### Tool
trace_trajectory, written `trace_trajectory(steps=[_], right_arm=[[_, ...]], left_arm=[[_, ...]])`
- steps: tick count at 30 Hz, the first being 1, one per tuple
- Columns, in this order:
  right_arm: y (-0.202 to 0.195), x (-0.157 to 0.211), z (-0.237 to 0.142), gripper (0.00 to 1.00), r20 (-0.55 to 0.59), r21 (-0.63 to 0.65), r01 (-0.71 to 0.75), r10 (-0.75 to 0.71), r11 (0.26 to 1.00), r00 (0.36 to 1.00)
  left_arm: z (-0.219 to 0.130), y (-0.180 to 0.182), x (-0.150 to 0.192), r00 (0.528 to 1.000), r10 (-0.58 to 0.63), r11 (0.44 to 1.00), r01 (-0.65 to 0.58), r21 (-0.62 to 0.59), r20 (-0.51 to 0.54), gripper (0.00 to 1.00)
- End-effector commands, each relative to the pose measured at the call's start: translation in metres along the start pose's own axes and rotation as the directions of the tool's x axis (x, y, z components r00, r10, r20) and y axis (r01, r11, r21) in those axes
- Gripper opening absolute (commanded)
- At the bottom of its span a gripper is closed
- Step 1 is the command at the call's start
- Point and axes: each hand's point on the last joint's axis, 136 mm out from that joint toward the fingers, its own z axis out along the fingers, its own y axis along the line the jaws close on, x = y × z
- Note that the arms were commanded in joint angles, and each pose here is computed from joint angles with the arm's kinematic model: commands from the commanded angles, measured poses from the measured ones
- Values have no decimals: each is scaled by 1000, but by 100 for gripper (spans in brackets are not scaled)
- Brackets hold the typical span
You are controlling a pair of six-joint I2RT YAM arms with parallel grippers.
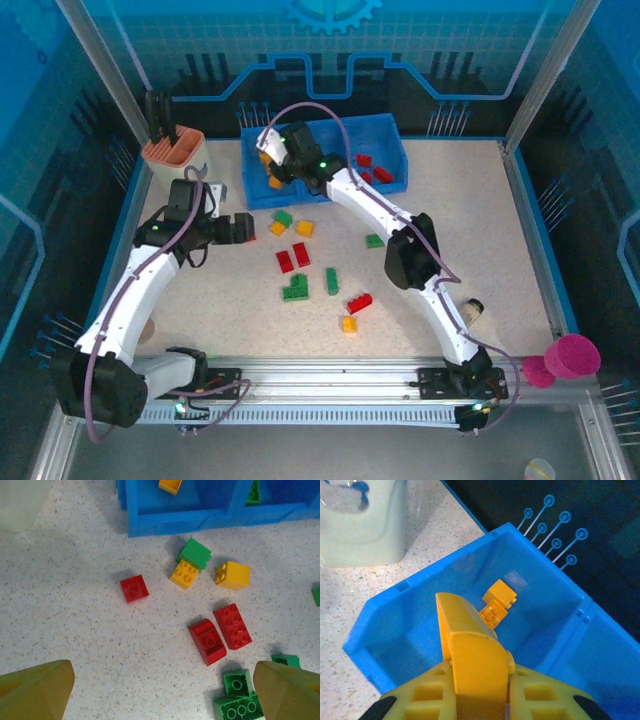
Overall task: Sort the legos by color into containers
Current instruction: Place the lego in the container.
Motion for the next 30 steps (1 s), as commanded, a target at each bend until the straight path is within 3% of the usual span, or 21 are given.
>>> trace_trajectory(steps=[1, 12, 21, 30], right_arm=[[4, -22, 14, 20, 100, 34, 106, -109, 994, 989], [19, 5, 47, 28, 63, 44, 179, -182, 983, 981], [26, -4, 42, 56, 104, -4, 177, -176, 984, 979], [12, -24, 13, 53, 162, -8, 142, -139, 990, 977]], left_arm=[[0, 9, 8, 999, -36, 999, 35, -33, -27, 94], [30, 18, 11, 993, -95, 993, 91, -70, -66, 94], [71, 43, 11, 989, -109, 976, 87, -200, -103, 94], [113, 44, 2, 979, -175, 968, 153, -199, -100, 92]])
